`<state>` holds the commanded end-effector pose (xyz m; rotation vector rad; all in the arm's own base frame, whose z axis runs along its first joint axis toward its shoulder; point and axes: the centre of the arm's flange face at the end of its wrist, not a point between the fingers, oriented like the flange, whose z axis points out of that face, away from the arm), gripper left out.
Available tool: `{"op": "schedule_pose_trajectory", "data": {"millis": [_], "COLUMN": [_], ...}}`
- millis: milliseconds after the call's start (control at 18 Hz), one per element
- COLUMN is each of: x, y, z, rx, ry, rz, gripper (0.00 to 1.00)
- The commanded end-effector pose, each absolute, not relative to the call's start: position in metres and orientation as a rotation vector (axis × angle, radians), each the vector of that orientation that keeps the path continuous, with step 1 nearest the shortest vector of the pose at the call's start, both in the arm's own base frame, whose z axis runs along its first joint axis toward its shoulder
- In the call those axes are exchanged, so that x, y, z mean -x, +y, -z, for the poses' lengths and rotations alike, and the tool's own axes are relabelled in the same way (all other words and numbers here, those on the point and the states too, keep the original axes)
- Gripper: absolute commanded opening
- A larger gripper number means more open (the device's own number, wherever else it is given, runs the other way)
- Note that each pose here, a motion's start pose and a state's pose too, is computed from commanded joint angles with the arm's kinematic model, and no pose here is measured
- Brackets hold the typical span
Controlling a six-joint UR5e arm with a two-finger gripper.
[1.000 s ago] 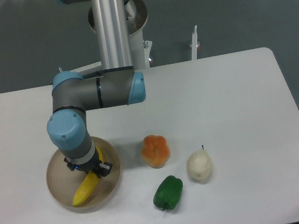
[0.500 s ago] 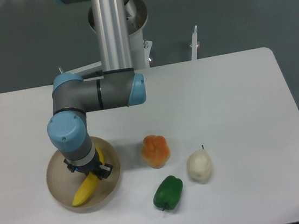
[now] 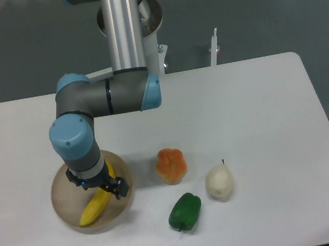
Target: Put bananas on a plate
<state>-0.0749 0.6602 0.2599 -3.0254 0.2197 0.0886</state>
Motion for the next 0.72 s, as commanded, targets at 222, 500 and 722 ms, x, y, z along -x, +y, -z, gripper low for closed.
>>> {"op": "schedule_pose_trajectory", "data": {"millis": [222,500,722], "x": [0.118,0.187,0.225], "y": [0.648,0.617,0.602], "z": [-0.284,-0.312,-0.321], "rx": [3.011,2.999,2.989], "ry": [0.203,0.287,0.360], "rz": [-0.166,-0.228,-0.257], "gripper": [1.00,1.00,1.00]}}
